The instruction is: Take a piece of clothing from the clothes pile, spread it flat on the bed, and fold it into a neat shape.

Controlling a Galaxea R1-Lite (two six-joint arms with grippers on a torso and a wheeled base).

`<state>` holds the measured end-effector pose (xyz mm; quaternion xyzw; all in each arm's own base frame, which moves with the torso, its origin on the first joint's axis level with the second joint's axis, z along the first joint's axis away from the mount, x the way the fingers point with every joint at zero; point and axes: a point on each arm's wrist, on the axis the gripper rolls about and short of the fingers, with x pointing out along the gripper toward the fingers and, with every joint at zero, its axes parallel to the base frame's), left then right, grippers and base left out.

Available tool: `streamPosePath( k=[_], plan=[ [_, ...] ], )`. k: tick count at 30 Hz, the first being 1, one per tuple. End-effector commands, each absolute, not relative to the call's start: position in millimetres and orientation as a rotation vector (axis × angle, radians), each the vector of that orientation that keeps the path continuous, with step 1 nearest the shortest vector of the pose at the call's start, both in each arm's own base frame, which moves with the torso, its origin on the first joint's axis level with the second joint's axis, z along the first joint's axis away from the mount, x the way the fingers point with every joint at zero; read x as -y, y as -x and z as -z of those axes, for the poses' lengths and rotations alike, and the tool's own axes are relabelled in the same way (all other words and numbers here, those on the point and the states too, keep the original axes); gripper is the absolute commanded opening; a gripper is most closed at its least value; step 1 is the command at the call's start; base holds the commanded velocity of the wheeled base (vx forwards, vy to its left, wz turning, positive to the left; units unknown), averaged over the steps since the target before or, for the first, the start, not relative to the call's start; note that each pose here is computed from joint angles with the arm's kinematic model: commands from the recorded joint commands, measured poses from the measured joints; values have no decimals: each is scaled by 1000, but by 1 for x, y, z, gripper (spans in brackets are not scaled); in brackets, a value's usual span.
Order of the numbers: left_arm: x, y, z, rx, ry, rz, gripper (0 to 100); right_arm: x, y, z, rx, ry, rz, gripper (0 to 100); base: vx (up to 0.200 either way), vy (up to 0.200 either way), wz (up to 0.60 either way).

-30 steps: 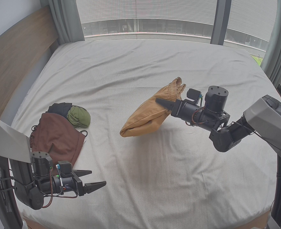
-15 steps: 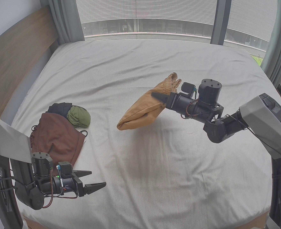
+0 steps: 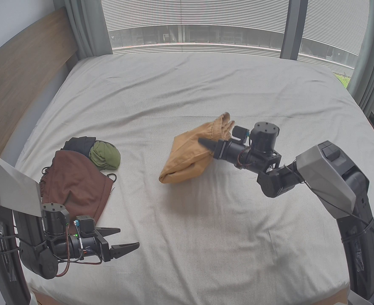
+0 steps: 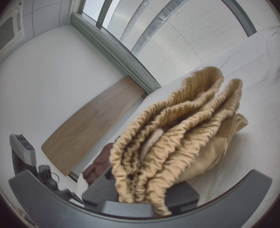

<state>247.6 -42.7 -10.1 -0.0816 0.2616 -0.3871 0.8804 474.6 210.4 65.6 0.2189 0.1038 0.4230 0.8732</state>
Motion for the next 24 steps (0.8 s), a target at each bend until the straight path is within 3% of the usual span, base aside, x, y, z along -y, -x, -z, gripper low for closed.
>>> streamPosePath(
  k=[1,11,21,22,24],
  plan=[
    [41,-248,11,-546,172,802,100,-188,-473,19,-331,-445,-816,0,0,0,0],
    [42,-248,11,-546,172,805,100,-169,-445,51,-384,-454,-775,0,0,0,0],
    [42,-248,10,-542,170,807,100,-167,-440,53,-378,-452,-773,0,0,0,0],
    [42,-248,10,-542,170,807,100,-167,-440,54,-374,-450,-774,100,0,0,0],
    [42,-248,10,-544,170,807,100,-167,-440,53,-351,-449,-779,100,0,0,0]
  ],
)
